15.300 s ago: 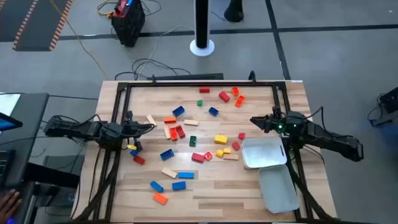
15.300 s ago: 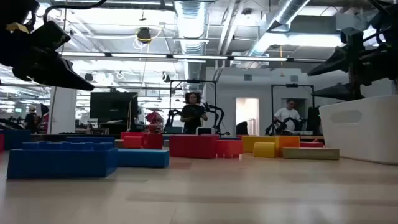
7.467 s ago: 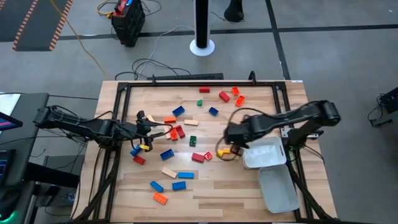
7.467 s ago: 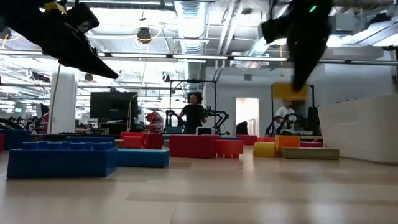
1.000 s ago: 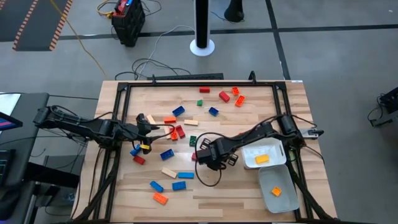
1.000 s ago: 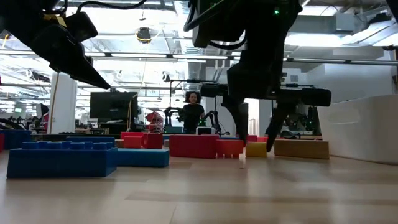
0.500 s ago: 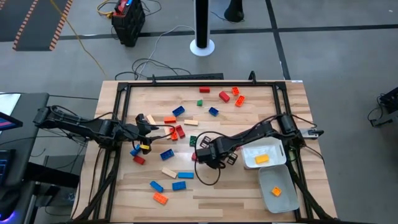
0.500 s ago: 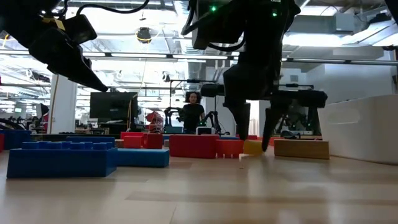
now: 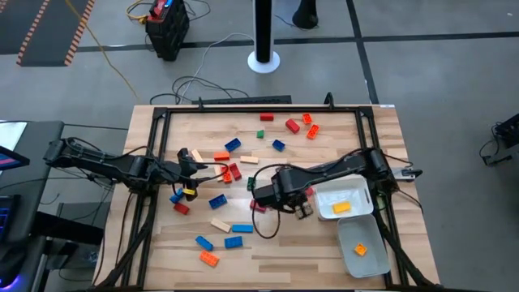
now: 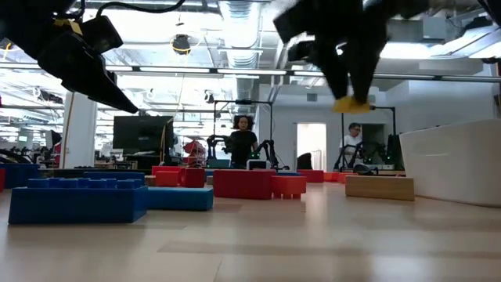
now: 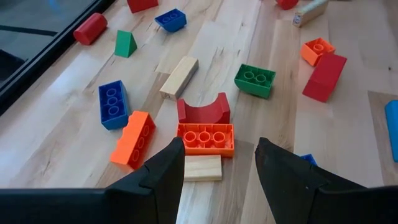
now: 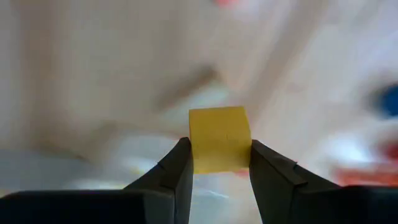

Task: Sort blocks by size
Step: Put the half circle yellow block into the gray bin, then put the wooden block into the white bin

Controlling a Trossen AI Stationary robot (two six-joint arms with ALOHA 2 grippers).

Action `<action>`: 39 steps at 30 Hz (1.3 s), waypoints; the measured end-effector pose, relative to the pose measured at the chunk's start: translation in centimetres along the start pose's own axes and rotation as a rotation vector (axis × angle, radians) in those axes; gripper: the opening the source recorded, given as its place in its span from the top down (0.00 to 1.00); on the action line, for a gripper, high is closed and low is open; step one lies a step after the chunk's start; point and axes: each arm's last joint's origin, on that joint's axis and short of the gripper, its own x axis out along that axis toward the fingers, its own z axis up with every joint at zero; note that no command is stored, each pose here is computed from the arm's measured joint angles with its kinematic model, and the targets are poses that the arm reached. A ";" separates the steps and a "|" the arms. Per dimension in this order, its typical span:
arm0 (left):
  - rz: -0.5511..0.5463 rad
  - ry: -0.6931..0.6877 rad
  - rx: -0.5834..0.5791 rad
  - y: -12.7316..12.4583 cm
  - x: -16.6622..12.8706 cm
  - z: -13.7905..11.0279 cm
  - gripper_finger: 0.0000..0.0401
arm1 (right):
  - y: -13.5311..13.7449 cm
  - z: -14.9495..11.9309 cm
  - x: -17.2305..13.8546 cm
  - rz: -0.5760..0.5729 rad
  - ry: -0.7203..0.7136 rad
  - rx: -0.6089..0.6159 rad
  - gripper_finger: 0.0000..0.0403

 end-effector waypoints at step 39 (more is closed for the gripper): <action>0.012 -0.085 0.023 -0.1 0.0 0.9 0.53 | 17.1 -12.5 0.9 0.042 0.162 1.021 0.35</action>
